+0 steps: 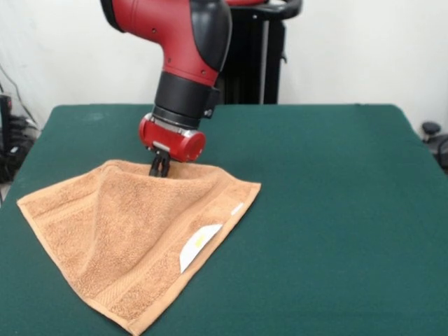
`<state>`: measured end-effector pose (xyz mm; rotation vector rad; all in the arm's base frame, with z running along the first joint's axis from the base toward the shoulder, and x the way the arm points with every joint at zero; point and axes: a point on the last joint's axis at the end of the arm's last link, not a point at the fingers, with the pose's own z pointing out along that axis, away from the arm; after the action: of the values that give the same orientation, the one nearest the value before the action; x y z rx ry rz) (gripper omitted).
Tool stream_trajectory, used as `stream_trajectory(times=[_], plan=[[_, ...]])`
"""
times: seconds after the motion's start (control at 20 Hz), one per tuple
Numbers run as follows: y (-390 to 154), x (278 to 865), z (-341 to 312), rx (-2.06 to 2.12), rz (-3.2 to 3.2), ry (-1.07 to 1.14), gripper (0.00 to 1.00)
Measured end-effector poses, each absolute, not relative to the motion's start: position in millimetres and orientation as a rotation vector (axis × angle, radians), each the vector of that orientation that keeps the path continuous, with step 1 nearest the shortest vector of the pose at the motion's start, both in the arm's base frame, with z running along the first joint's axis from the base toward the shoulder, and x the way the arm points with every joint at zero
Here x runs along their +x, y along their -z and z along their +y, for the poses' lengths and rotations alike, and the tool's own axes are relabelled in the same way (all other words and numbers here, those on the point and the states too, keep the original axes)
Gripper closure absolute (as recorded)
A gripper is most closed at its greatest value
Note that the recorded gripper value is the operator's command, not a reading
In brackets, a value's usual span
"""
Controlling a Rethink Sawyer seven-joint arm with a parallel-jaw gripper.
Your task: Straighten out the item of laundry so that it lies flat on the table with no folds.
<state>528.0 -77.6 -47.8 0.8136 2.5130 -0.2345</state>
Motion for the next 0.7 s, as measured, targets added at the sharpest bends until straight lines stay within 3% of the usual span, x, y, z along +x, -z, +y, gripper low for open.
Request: stream_trajectory(times=[0.7], plan=[[49.1, 507.7, -63.3, 0.864, 2.471, 0.212, 1.0]])
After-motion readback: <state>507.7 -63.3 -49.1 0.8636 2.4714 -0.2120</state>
